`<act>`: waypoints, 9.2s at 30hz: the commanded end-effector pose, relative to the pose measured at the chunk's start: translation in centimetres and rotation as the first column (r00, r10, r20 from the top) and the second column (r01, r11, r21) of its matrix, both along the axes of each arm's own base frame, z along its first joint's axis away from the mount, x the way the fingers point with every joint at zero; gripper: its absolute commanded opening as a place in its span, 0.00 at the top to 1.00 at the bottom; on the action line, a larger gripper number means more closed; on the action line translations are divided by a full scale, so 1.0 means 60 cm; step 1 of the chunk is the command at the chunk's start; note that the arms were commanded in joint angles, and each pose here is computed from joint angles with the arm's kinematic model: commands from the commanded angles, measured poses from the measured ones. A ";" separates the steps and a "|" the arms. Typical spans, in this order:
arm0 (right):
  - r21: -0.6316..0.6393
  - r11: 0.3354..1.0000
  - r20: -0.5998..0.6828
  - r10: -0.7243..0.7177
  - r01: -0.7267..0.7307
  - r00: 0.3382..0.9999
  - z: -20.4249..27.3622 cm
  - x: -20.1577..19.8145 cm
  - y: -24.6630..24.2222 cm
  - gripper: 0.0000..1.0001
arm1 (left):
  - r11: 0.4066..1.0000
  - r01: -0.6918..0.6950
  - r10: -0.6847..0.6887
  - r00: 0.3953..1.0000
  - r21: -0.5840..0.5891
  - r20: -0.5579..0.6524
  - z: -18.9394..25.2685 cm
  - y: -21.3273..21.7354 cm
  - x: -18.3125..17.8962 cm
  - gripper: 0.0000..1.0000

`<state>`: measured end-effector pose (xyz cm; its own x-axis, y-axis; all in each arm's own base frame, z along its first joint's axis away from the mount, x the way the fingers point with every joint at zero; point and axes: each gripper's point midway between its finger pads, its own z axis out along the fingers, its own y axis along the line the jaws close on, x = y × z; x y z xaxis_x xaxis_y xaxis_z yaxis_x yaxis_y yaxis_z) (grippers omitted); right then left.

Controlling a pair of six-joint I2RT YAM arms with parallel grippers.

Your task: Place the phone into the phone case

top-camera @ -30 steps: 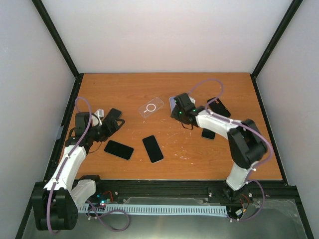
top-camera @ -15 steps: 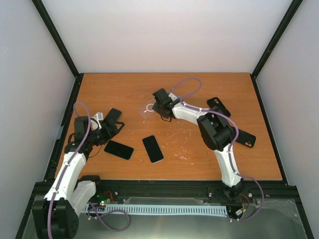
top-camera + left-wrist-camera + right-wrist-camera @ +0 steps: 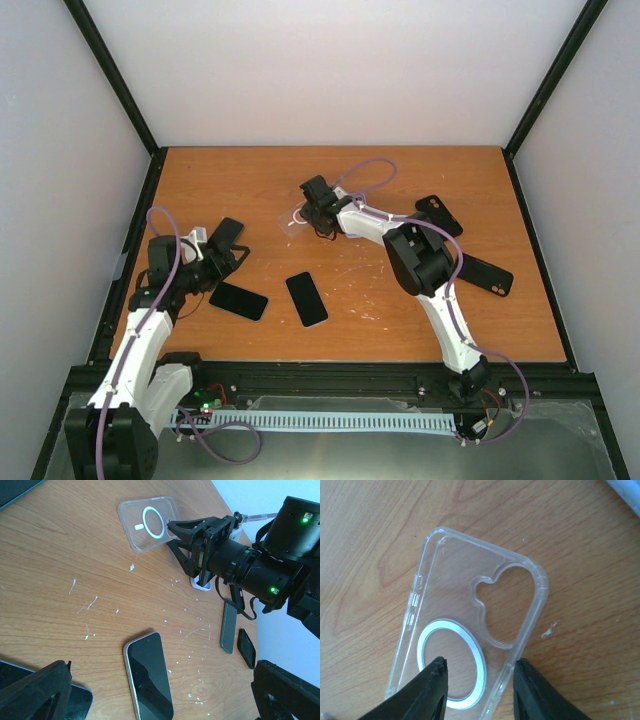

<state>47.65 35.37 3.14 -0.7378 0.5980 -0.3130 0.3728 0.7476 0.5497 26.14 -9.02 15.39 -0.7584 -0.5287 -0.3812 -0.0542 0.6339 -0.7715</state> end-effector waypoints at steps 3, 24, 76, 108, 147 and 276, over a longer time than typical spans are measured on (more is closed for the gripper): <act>-0.059 0.998 -0.070 -0.031 0.027 0.997 -0.050 -0.014 -0.006 0.68 | 1.000 -0.005 0.005 1.000 -0.023 -0.008 0.009 0.000 -0.003 0.01; -0.121 0.993 0.049 -0.007 0.013 0.999 0.041 -0.021 -0.047 0.97 | 1.000 -0.016 0.016 1.000 -0.017 -0.025 0.011 0.002 -0.006 0.02; -0.416 0.554 -0.157 0.737 -0.721 0.657 0.046 -0.398 -0.006 0.32 | 0.988 -0.151 0.145 0.983 0.043 0.114 0.088 0.037 -0.014 0.01; -0.452 0.448 -0.290 0.744 -0.772 0.602 -0.047 -0.406 0.034 0.22 | 0.981 -0.180 0.169 0.978 0.079 0.122 0.089 0.047 -0.025 0.00; -0.503 0.615 -0.176 0.615 -0.607 0.769 0.031 -0.384 -0.143 0.48 | 0.984 0.129 -0.134 0.990 -0.121 -0.034 -0.024 -0.063 -0.014 0.09; 0.342 0.761 0.083 0.561 -0.552 0.824 0.021 -0.433 -0.068 0.30 | 0.891 0.427 -0.454 0.830 -0.155 -0.324 -0.219 -0.285 -0.086 0.68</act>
